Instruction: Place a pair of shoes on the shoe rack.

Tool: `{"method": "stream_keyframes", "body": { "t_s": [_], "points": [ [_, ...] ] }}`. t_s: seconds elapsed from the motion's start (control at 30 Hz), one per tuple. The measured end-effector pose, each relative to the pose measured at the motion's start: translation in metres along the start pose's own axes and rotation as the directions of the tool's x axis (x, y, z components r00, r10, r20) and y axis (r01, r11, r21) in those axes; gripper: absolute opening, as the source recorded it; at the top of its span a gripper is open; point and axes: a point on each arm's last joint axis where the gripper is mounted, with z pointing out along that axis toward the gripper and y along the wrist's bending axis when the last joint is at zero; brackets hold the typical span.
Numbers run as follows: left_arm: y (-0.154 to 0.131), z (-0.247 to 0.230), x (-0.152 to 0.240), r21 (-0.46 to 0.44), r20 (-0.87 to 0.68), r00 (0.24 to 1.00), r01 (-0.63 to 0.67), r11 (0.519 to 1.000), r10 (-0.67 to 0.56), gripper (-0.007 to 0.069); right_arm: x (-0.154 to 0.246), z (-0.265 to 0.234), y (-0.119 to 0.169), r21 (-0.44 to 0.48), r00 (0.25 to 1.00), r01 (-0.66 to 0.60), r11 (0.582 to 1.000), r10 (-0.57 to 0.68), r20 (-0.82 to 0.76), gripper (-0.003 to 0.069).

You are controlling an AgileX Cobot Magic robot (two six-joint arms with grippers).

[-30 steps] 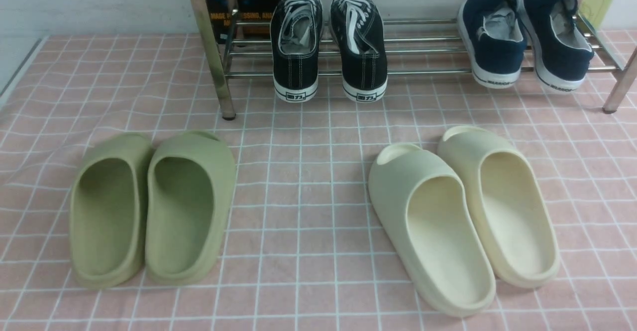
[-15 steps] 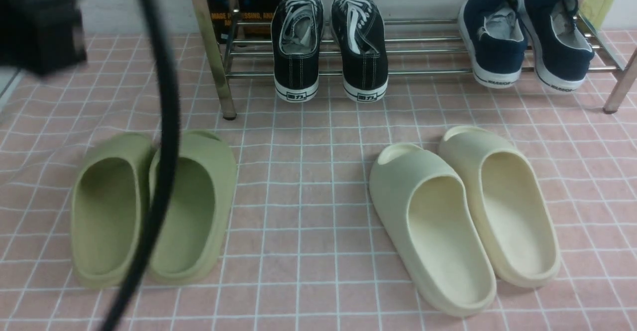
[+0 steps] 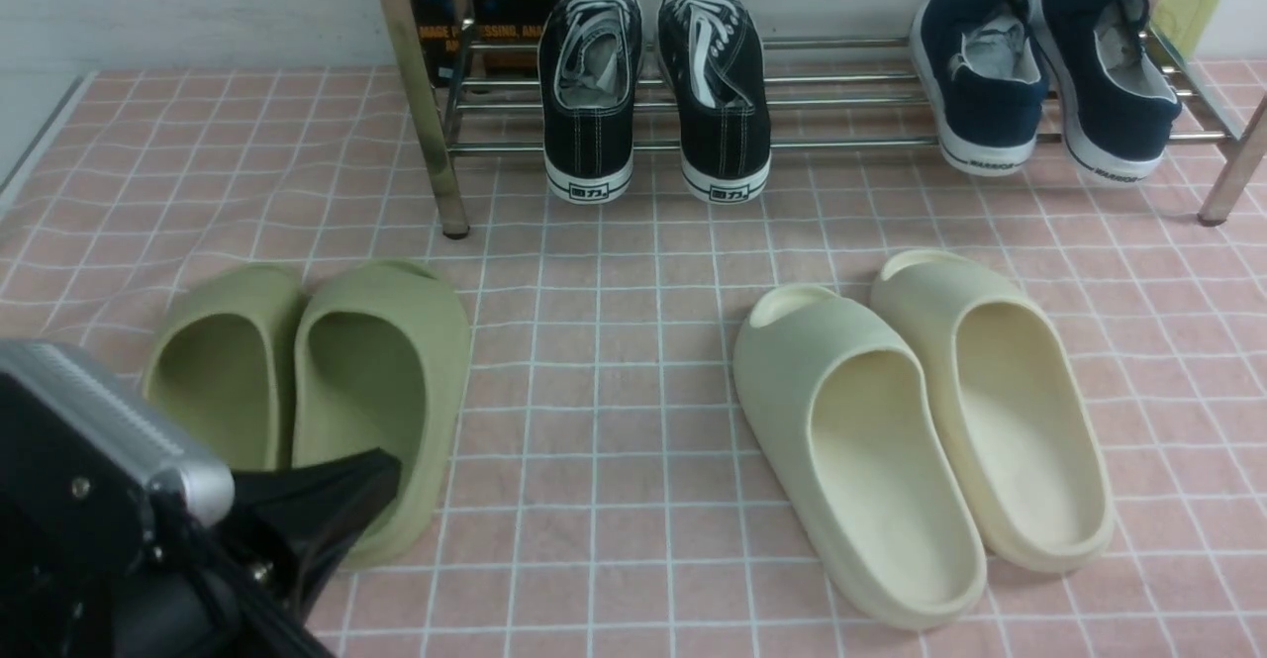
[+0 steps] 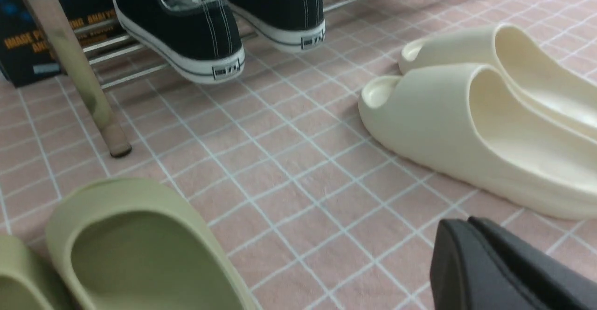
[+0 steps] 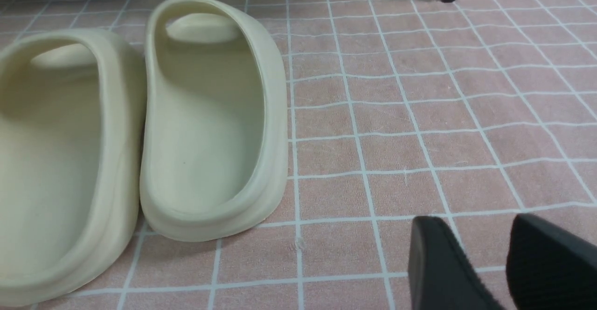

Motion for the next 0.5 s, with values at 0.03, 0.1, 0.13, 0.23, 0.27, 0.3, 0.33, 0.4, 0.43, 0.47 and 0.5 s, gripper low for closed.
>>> {"method": "stream_keyframes", "body": {
  "t_s": [0.03,0.1,0.13,0.23,0.27,0.3,0.33,0.4,0.43,0.47,0.5],
  "points": [
    [0.0,0.0,0.006,0.0,-0.023,1.0,0.001,1.0,-0.001,0.0023,0.0,0.0,0.0,0.0,1.0,0.0,1.0,0.0,0.0,0.0239],
    [0.0,0.0,0.012,-0.001,-0.051,0.999,0.001,1.0,-0.001,0.0024,0.0,0.0,0.0,0.0,1.0,0.0,1.0,0.0,0.0,0.0239],
    [0.0,0.0,0.015,-0.003,-0.069,0.998,0.001,1.0,-0.001,0.0025,0.0,0.0,0.0,0.0,1.0,0.0,1.0,0.0,0.0,0.0239],
    [0.0,0.0,0.018,-0.008,-0.101,0.995,0.001,1.0,-0.002,0.0029,0.0,0.0,0.0,0.0,1.0,0.0,1.0,0.0,0.0,0.0239],
    [0.0,-0.001,0.019,-0.011,-0.112,0.994,0.002,1.0,-0.003,0.0032,0.0,0.0,0.0,0.0,1.0,0.0,1.0,0.0,0.0,0.0239],
    [0.0,-0.002,0.019,-0.012,-0.107,0.994,0.002,1.0,-0.004,0.0033,0.0,0.0,0.0,0.0,1.0,0.0,1.0,0.0,0.0,0.0239],
    [0.0,-0.004,0.019,-0.011,-0.086,0.996,0.003,1.0,-0.004,0.0033,0.0,0.0,0.0,0.0,1.0,0.0,1.0,0.0,0.0,0.0239],
    [0.001,-0.01,0.02,-0.018,-0.047,0.999,0.005,1.0,-0.006,0.0033,0.0,0.0,0.0,0.0,1.0,0.0,1.0,0.0,0.0,0.0239],
    [0.002,-0.016,0.021,-0.034,-0.011,1.0,0.01,0.999,-0.01,0.0033,0.0,0.0,0.0,0.0,1.0,0.0,1.0,0.0,0.0,0.0239],
    [0.002,-0.018,0.022,-0.039,-0.005,1.0,0.01,0.999,-0.01,0.0033,0.0,0.0,0.0,0.0,1.0,0.0,1.0,0.0,0.0,0.0239],
    [0.004,-0.023,0.023,-0.059,0.026,1.0,0.015,0.998,-0.014,0.0033,0.0,0.0,0.0,0.0,1.0,0.0,1.0,0.0,0.0,0.0239]
  ]
}}
